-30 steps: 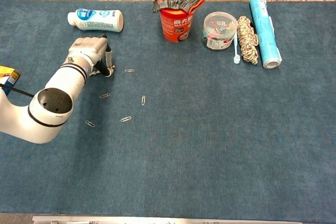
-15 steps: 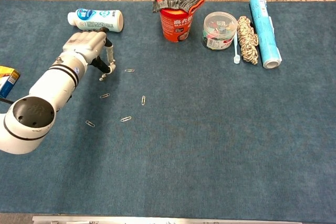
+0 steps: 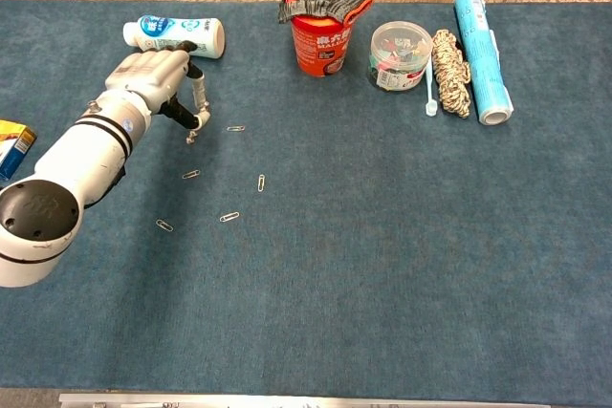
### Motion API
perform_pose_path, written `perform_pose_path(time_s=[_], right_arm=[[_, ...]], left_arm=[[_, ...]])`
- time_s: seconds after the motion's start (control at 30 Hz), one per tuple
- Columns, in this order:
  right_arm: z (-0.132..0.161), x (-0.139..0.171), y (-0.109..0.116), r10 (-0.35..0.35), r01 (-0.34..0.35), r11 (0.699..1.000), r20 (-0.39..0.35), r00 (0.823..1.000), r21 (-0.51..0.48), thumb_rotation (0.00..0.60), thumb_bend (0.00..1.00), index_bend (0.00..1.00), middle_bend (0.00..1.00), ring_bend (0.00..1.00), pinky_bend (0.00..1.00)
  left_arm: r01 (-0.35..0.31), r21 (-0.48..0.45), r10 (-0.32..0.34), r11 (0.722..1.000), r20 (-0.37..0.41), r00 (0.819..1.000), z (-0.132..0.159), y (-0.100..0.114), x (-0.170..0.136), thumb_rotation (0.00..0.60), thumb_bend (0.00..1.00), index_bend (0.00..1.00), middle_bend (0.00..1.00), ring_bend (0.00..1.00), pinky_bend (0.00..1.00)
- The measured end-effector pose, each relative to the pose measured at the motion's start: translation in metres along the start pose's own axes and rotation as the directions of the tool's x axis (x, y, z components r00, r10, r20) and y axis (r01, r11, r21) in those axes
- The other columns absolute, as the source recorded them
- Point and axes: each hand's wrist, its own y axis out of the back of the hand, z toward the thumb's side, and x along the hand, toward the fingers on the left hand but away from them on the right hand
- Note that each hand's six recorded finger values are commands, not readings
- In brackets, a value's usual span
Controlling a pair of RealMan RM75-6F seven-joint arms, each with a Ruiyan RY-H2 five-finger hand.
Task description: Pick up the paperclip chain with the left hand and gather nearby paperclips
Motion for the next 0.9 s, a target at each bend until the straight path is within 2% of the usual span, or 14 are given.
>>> perform_pose_path(time_s=[0.43,0.9], right_arm=[[-0.001,0.002,0.006,-0.019,0.019,1.000,0.000,1.000,-0.005,0.600,0.00,0.24,0.23,0.24,0.55],[-0.001,0.004,0.009,-0.027,0.027,1.000,-0.001,1.000,-0.008,0.600,0.00,0.24,0.23,0.24,0.55]], left_arm=[[-0.021,-0.039,0.024,0.999,0.062,0.998,0.031,0.007,0.000,0.600,0.38,0.54,0.00,0.00,0.00],[-0.004,-0.031,0.005,1.000,0.039,0.999,0.043,0.004,0.020,0.600,0.38,0.54,0.00,0.00,0.00]])
